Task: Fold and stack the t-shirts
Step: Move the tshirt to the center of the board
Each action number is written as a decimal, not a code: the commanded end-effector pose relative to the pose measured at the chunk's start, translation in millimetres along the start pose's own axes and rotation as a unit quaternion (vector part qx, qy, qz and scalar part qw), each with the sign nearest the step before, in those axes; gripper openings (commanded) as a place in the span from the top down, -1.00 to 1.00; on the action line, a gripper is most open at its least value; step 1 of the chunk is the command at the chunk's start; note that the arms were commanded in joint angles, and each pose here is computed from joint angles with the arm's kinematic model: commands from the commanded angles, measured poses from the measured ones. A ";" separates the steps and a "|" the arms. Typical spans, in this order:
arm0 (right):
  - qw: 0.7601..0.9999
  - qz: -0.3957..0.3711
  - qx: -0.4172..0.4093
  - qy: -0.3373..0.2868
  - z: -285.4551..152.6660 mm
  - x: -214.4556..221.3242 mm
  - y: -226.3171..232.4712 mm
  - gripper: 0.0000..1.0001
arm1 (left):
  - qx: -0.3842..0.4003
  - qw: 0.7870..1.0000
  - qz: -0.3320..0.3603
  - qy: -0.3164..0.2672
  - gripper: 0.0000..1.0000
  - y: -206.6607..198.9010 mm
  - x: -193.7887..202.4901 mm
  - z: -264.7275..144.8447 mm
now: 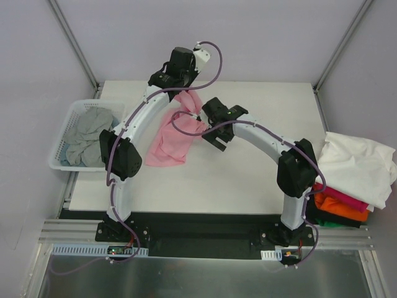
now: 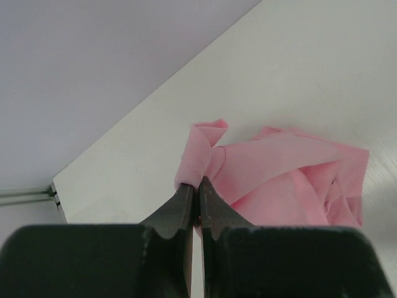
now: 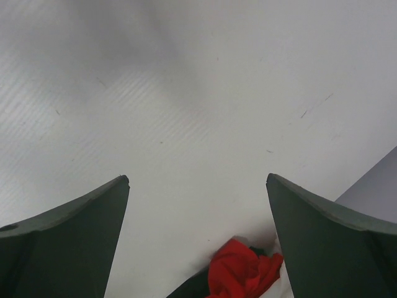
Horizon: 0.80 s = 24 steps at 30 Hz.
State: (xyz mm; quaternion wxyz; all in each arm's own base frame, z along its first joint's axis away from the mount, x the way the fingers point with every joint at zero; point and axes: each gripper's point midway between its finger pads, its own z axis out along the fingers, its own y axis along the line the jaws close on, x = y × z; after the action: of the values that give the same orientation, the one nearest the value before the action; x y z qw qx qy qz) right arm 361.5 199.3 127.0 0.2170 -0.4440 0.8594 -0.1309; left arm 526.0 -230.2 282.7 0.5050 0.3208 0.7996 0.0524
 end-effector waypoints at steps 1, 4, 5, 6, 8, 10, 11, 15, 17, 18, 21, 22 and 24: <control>0.997 -0.072 0.036 -0.006 -8.0 -26.0 4.0 -0.93 | -0.045 0.999 -0.007 -0.028 1.00 45.7 -9.4 -21.9; 0.992 -0.119 0.046 0.005 2.0 -39.0 15.7 -0.89 | -0.028 0.999 -0.024 -0.021 1.00 51.1 6.9 -24.5; 0.990 -0.135 0.048 0.005 5.2 -44.2 18.4 -0.84 | -0.027 0.999 -0.034 -0.025 1.00 58.6 7.8 -33.0; 0.987 -0.149 0.054 0.009 9.2 -47.1 20.5 -0.80 | -0.006 0.999 -0.036 -0.031 1.00 51.8 8.2 -33.6; 0.982 -0.182 0.048 0.025 28.8 -50.9 35.4 -0.80 | 0.009 0.999 -0.040 -0.033 1.00 47.1 11.6 -41.0; 0.975 -0.216 0.047 0.027 42.7 -64.8 49.3 -0.80 | 0.032 0.998 -0.045 -0.032 1.00 35.7 16.9 -43.6; 0.974 -0.221 0.046 0.022 44.4 -72.0 52.2 -0.80 | 0.031 0.998 -0.048 -0.034 1.00 36.2 16.0 -48.5; 0.977 -0.208 0.025 -0.027 41.9 -108.4 70.1 -0.79 | 0.032 0.998 -0.050 -0.032 1.00 35.3 18.7 -53.9; 0.978 -0.202 0.017 -0.048 39.2 -120.4 78.1 -0.87 | 0.034 0.998 -0.049 -0.027 1.00 32.9 23.6 -52.1; 0.978 -0.198 0.015 -0.063 33.5 -129.7 82.3 -0.89 | 0.035 0.998 -0.049 -0.025 1.00 31.9 25.3 -50.3; 0.981 -0.163 0.000 -0.102 21.2 -146.8 90.9 -0.92 | 0.039 0.998 -0.052 -0.013 1.00 28.2 34.0 -44.2; 0.984 -0.134 -0.008 -0.120 15.8 -155.0 92.9 -0.93 | 0.052 0.997 -0.053 -0.012 1.00 21.5 35.7 -42.1; 0.982 -0.103 -0.026 -0.155 5.5 -168.2 96.8 -0.95 | 0.061 0.996 -0.058 -0.005 1.00 15.7 42.3 -37.7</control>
State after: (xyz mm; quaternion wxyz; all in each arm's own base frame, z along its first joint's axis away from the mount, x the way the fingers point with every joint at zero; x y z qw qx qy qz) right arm 381.5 357.1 75.7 0.2385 -0.6026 0.7476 -0.1454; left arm 495.0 -176.5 274.3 0.4872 0.3055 0.8181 -0.0018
